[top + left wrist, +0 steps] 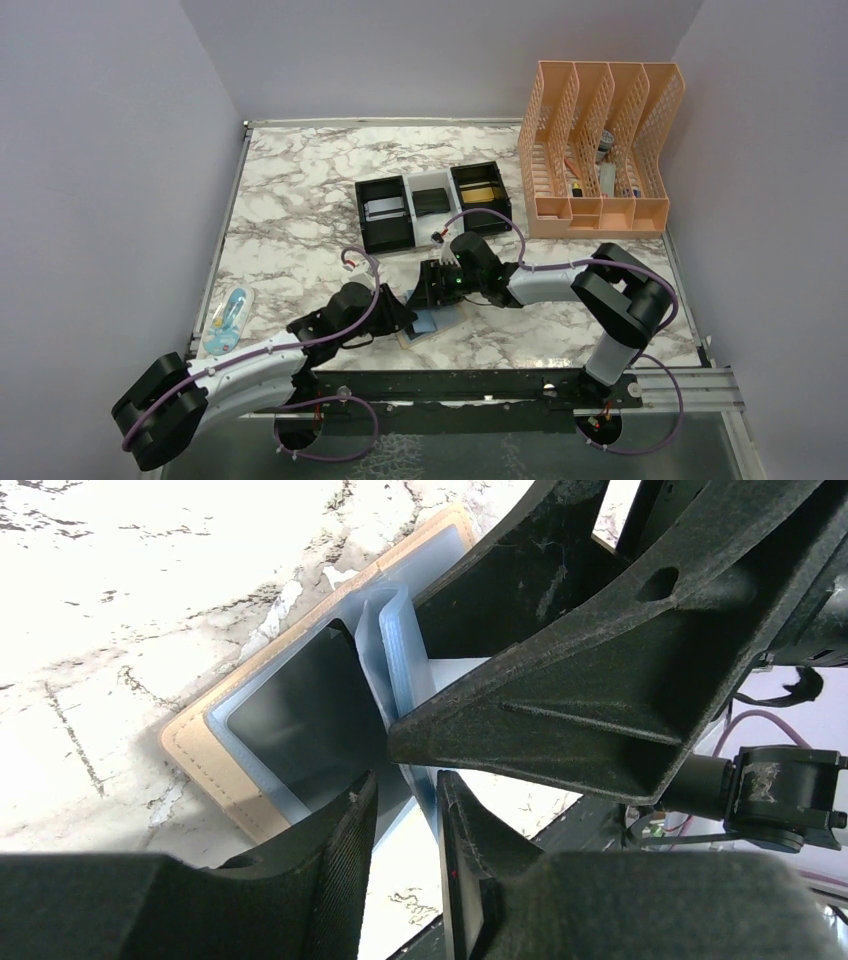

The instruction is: Take the credit cards out of the card holder

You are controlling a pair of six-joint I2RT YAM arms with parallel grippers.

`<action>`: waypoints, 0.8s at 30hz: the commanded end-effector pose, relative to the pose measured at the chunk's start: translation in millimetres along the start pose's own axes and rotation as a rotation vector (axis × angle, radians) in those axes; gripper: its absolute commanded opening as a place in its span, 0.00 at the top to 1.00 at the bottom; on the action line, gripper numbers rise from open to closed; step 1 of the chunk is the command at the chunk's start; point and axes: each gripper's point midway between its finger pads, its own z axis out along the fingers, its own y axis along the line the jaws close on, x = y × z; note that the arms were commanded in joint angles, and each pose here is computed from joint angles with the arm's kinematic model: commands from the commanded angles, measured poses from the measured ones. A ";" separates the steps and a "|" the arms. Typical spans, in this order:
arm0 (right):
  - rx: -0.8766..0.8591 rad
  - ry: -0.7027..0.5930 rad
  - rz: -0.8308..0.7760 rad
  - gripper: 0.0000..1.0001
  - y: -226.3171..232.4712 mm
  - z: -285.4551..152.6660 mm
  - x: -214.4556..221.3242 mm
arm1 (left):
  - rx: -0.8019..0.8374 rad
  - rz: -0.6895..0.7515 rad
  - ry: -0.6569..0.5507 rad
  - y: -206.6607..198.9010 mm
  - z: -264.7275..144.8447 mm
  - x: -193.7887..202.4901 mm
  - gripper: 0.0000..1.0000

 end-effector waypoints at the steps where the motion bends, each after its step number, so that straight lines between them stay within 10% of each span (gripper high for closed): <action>1: -0.022 0.036 -0.005 0.38 2.6 -1.4 5.6 | 0.042 0.024 0.018 -5.0 2.2 5.0 0.70; 14: -0.004 0.079 -0.059 0.30 -1.7 3.5 7.3 | 0.077 0.042 0.040 -14.2 3.5 6.4 0.74; 24: 0.092 0.070 -0.093 0.53 -20.0 0.6 7.0 | 0.076 0.041 0.037 -12.5 2.1 6.9 0.73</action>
